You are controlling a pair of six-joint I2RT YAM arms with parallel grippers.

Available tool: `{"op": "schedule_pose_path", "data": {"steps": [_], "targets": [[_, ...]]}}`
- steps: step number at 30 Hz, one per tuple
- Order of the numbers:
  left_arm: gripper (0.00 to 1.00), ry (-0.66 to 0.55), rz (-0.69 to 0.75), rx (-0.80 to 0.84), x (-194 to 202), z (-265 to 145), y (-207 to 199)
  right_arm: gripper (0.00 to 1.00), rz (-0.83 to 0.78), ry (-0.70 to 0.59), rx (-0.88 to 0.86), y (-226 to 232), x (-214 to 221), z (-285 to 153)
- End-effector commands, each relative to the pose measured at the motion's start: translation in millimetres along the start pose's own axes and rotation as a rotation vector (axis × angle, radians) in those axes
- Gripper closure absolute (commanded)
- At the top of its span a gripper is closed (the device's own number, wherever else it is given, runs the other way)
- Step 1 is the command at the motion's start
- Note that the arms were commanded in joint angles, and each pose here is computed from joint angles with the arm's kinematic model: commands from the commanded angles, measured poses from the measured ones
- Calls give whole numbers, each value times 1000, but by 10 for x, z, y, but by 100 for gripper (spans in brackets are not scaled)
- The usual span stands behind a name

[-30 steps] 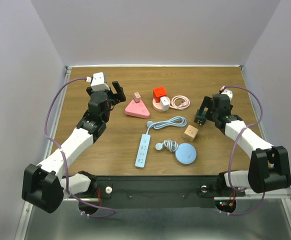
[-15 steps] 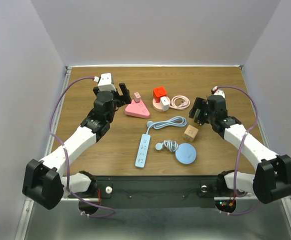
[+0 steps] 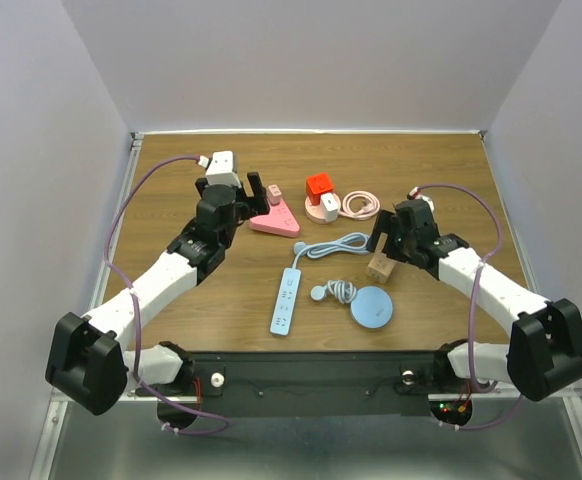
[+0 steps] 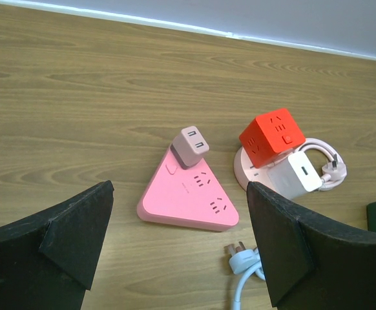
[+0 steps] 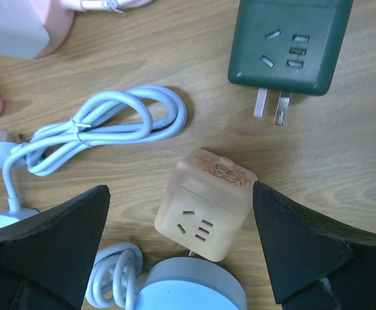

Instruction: Insert the plug

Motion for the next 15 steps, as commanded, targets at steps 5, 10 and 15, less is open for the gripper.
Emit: {"op": "schedule_pose_path", "data": {"steps": [5,10,15], "targets": [[5,-59,-29,22,-204,-63,-102,4,21,37,71,22,131,87],[5,-55,-25,21,-196,-59,-106,4,21,36,116,-28,183,123],[5,-47,-30,32,-179,-70,-126,4,15,69,138,-48,280,181]]}}
Point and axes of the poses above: each gripper's point midway between its finger pads, its own z axis out along the fingers, its own y axis along the line the jaws close on, x = y × z, the point moved 9 cm from there along -z, back along the fingers
